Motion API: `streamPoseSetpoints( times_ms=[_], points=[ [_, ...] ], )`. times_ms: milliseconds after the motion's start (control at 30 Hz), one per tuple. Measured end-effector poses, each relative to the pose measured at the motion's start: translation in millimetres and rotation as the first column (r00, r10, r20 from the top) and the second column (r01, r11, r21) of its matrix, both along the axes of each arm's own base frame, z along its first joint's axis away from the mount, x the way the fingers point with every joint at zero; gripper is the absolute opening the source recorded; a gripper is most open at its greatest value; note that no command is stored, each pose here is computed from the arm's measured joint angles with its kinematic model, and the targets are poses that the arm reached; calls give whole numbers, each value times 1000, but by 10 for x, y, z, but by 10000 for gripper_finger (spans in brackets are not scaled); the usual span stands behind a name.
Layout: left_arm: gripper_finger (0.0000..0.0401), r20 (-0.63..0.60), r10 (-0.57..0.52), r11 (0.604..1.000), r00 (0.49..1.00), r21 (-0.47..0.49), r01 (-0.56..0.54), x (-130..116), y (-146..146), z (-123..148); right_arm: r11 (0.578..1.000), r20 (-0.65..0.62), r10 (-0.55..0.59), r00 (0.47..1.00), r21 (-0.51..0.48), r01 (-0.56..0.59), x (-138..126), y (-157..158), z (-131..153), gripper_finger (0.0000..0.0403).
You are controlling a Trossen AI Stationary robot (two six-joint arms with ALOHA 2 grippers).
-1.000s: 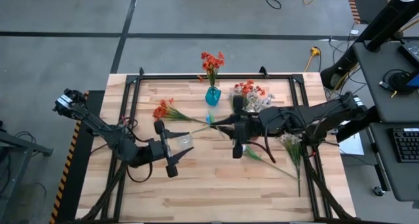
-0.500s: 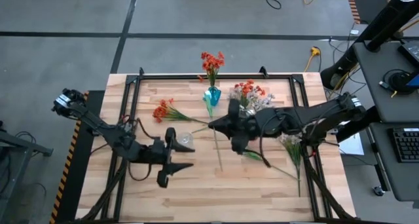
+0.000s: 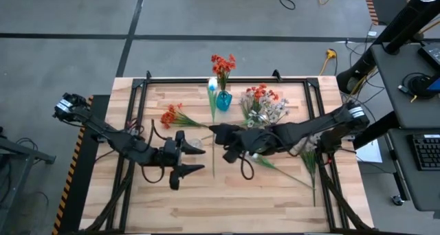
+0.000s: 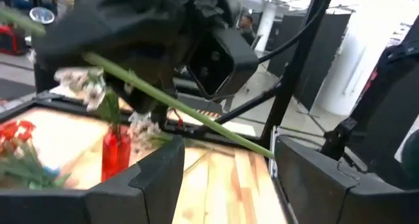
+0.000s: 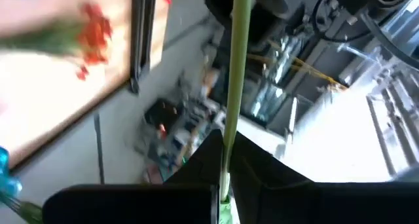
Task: Sort flowers into vase by color
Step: Put the top left white flower into the transparent vase
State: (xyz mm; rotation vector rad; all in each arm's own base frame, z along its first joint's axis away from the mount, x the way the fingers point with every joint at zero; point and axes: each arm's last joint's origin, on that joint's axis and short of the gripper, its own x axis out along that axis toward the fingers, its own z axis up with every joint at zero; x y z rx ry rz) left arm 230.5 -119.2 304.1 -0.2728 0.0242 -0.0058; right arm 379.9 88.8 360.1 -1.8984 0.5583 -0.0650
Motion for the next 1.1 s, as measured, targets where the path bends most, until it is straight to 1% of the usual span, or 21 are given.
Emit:
streamPoseSetpoints(
  times_ms=[100, 167, 233, 333, 467, 700, 833, 967, 1067, 1100],
  points=[
    [227, -18, 4, 1000, 1000, -5, -4, -44, 30, -126, 995, -10, -35, 999, -94, 34, 83, 14, -63, 12],
    [232, -5, 13, 1000, 1000, -8, -13, -71, 52, -187, 989, -20, -43, 999, -141, 40, 132, 29, -110, 12],
    [238, 11, 13, 1000, 1000, 15, -13, -89, 65, -255, 986, -14, -38, 999, -162, 35, 171, 41, -134, 12],
    [245, 16, 6, 997, 1000, 75, -8, -107, 74, -370, 982, -8, -29, 1000, -188, 27, 210, 53, -154, 12],
    [249, -7, 0, 995, 1000, 98, 0, -132, 92, -485, 973, -35, -23, 999, -232, 15, 243, 62, -201, 12],
    [249, 49, 19, 998, 999, 63, -22, -73, 142, -512, 947, -55, 4, 998, -322, -22, 304, 83, -238, 12],
    [249, 37, 2, 997, 999, 75, -5, 0, 120, -542, 934, -60, 25, 998, -354, -45, 348, 100, -276, 12],
    [248, 48, 24, 996, 999, 84, -28, 100, 124, -567, 919, -49, 53, 997, -389, -68, 366, 111, -257, 12],
    [235, 57, 30, 994, 998, 104, -36, 150, 115, -566, 915, -42, 44, 998, -399, -58, 372, 110, -253, 12],
    [225, 58, 30, 993, 998, 112, -37, 158, 110, -561, 922, -33, 41, 999, -383, -51, 372, 110, -253, 12]
  ],
)
